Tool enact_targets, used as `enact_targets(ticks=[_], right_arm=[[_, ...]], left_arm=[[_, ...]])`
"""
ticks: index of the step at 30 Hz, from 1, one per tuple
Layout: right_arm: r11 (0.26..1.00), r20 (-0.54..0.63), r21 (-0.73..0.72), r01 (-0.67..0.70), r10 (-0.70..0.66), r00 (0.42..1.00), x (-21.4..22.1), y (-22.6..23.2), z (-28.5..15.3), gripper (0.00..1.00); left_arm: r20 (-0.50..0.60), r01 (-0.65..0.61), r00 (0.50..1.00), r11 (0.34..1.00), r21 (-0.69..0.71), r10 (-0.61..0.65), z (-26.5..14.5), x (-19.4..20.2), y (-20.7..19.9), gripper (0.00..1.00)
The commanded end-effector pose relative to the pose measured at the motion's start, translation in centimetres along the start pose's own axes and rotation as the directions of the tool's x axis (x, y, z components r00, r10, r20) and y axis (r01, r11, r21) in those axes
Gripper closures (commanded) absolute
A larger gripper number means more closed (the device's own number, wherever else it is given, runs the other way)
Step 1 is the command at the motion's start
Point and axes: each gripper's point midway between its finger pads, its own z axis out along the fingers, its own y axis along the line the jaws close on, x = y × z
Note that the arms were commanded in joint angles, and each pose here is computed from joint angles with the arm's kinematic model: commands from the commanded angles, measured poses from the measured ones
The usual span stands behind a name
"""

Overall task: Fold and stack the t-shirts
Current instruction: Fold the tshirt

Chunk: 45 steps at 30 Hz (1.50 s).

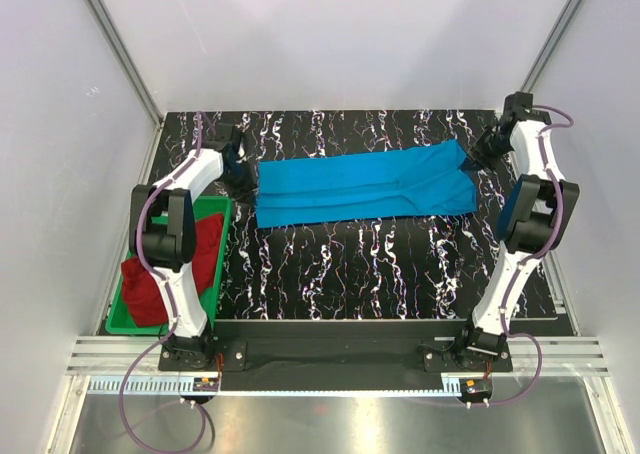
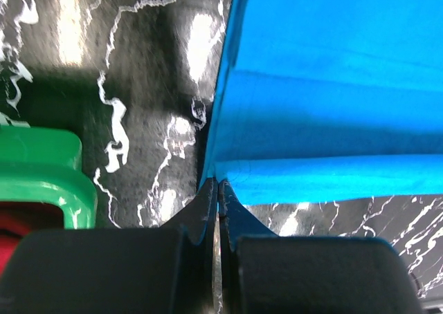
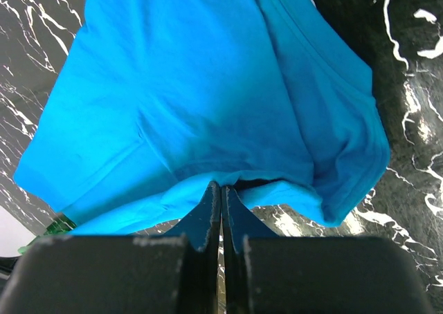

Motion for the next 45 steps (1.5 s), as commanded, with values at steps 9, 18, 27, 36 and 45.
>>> enact_targets(ticks=[9, 18, 27, 36, 45], right_arm=[[0.999, 0.005, -0.036, 0.003, -0.003, 1.0, -1.6, 1.5, 0.6, 1.0], [0.999, 0.003, -0.048, -0.003, 0.003, 1.0, -2.5, 1.9, 1.7, 1.0], [0.999, -0.011, -0.051, -0.011, 0.011, 1.0, -2.7, 2.0, 2.7, 1.0], [0.999, -0.018, -0.051, -0.015, 0.014, 1.0, -2.9, 1.9, 3.4, 1.0], [0.998, -0.02, -0.053, -0.027, 0.026, 0.999, -3.2, 2.0, 4.0, 1.0]], left_arm=[[0.01, 0.011, 1.0, 1.0, 0.017, -0.012, 0.7, -1.5, -0.5, 1.0], [0.012, 0.017, 1.0, 1.0, 0.02, -0.017, 0.9, -2.3, -0.8, 1.0], [0.004, 0.021, 1.0, 1.0, 0.003, -0.021, 1.2, -2.4, -0.6, 1.0], [-0.005, 0.023, 1.0, 1.0, 0.011, -0.023, 1.6, -2.5, -0.8, 1.0], [-0.008, 0.017, 1.0, 1.0, 0.007, -0.017, 2.0, -2.6, -0.6, 1.0]])
